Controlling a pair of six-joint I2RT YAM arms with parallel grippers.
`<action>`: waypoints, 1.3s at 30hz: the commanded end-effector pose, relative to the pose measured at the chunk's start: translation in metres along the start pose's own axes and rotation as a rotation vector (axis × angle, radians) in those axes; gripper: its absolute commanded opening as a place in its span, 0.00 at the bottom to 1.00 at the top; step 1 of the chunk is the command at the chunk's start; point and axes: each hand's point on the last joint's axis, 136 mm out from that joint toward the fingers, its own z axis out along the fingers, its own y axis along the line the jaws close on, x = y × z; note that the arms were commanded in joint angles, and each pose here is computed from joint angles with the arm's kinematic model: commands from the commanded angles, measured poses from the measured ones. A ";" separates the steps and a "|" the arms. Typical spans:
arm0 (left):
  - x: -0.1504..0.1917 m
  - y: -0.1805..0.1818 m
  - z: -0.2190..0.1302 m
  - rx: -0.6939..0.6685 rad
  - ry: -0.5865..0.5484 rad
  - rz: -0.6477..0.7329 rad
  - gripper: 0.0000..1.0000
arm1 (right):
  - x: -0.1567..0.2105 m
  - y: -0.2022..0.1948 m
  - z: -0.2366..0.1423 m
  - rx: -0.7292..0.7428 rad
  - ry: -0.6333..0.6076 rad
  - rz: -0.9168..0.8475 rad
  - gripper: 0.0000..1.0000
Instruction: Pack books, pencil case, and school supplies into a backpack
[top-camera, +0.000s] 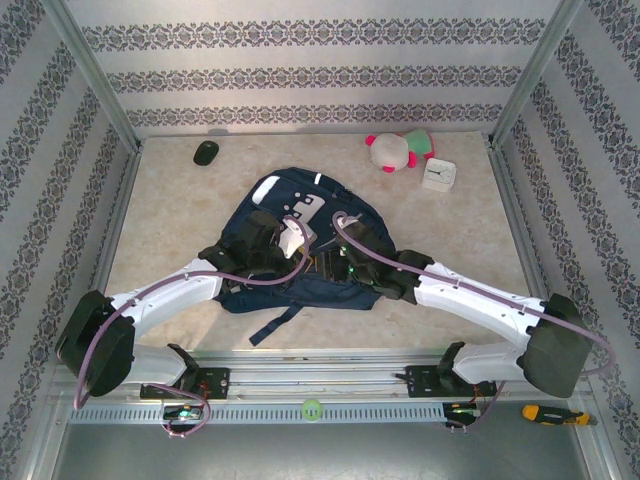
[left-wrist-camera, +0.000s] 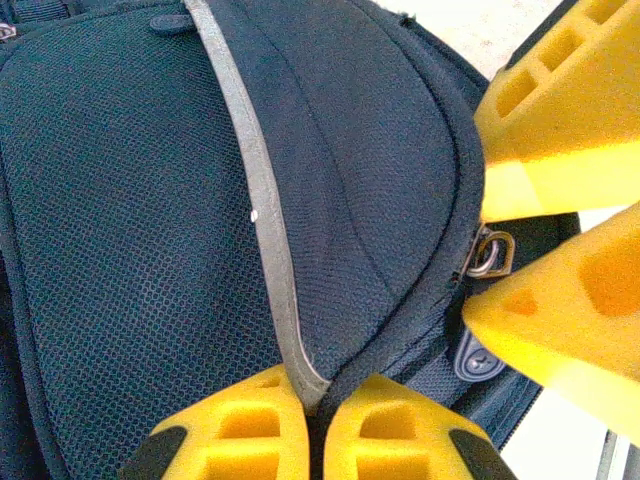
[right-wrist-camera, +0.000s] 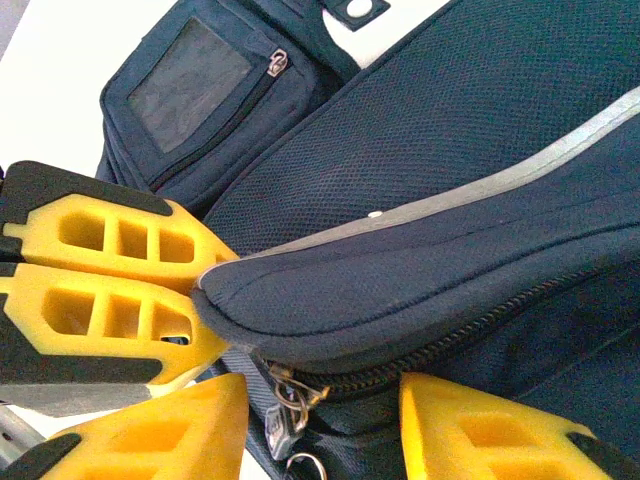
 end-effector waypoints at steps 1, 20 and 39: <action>-0.042 0.003 -0.010 -0.028 -0.129 -0.004 0.00 | 0.004 0.020 0.002 -0.083 0.060 0.027 0.42; -0.023 0.008 -0.020 -0.076 -0.012 0.152 0.00 | -0.018 -0.024 -0.016 0.076 -0.002 0.042 0.00; -0.018 0.004 -0.006 -0.034 -0.049 0.069 0.00 | 0.003 0.017 0.018 -0.029 0.173 0.256 0.00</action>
